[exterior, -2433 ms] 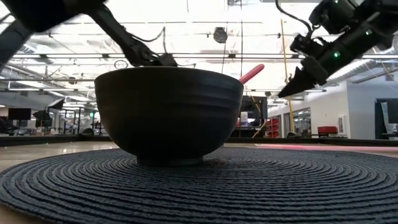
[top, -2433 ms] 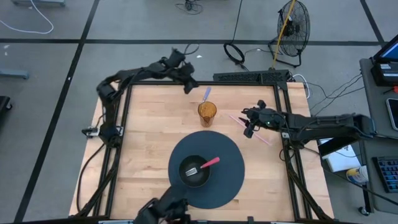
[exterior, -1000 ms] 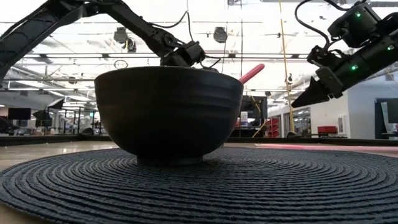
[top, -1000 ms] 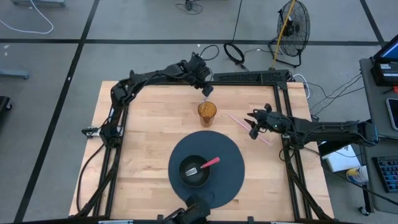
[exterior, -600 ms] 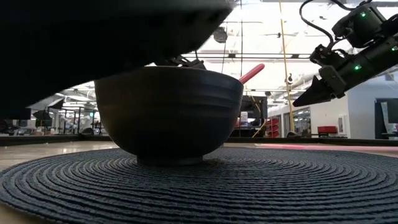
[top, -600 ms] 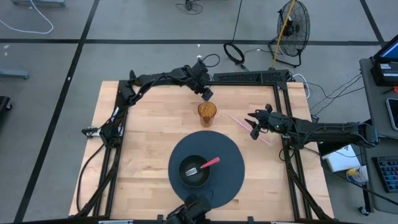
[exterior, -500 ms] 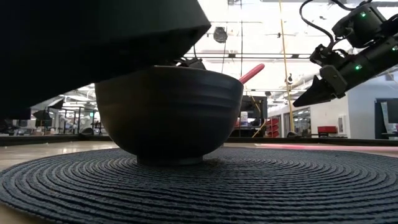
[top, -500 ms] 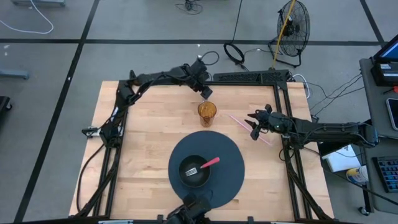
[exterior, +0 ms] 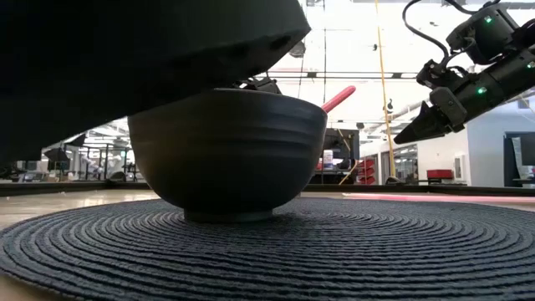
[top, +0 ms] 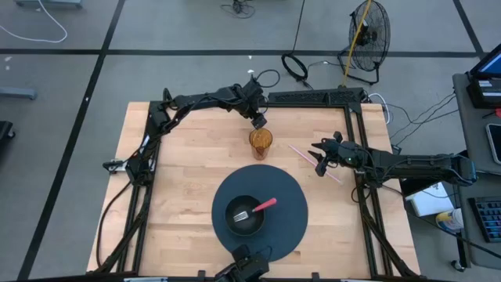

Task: Pick & Place Utensil
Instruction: Put the violet spoon into the black bowl

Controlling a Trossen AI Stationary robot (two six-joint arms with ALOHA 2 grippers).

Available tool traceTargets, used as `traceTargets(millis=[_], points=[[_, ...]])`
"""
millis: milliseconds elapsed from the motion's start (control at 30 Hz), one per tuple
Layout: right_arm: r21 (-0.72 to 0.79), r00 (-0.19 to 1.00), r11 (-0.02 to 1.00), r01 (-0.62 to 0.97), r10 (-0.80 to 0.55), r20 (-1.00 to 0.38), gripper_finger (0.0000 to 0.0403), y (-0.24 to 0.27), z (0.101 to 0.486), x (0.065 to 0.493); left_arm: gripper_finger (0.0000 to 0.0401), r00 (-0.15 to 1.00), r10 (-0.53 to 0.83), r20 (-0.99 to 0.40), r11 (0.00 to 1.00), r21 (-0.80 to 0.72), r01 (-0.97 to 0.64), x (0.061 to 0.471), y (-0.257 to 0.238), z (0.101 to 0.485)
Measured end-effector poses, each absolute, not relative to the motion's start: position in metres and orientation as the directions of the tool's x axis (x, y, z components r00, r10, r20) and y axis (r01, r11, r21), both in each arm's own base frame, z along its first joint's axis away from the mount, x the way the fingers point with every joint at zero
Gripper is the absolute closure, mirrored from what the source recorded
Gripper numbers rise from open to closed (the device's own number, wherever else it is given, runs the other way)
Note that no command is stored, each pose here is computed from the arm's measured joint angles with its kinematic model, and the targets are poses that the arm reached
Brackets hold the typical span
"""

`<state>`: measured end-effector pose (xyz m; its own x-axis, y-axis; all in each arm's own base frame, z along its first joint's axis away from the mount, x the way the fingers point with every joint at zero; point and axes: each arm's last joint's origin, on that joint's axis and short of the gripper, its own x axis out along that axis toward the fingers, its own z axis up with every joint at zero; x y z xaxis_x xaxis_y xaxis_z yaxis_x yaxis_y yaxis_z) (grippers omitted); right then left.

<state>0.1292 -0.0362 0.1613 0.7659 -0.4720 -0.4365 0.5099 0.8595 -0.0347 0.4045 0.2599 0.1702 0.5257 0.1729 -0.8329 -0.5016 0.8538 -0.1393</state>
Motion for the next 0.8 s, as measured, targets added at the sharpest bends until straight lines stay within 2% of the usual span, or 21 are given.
traceTargets(millis=[400,700,800], points=[[-0.036,0.762,0.859,0.510,-0.471,-0.445,0.0259,-0.036,0.160,0.129,0.0176,0.524,0.121,-0.843,0.846,-0.188,-0.498,0.409,0.257,0.154],[-0.038,0.762,0.860,0.510,-0.471,-0.445,0.0259,-0.036,0.160,0.129,0.0177,0.483,0.058,-0.874,0.716,-0.301,-0.630,0.403,0.254,0.151],[-0.037,0.761,0.859,0.510,-0.471,-0.445,0.0259,-0.036,0.160,0.129,0.0190,0.483,0.059,-0.874,0.679,-0.319,-0.661,0.402,0.256,0.151]])
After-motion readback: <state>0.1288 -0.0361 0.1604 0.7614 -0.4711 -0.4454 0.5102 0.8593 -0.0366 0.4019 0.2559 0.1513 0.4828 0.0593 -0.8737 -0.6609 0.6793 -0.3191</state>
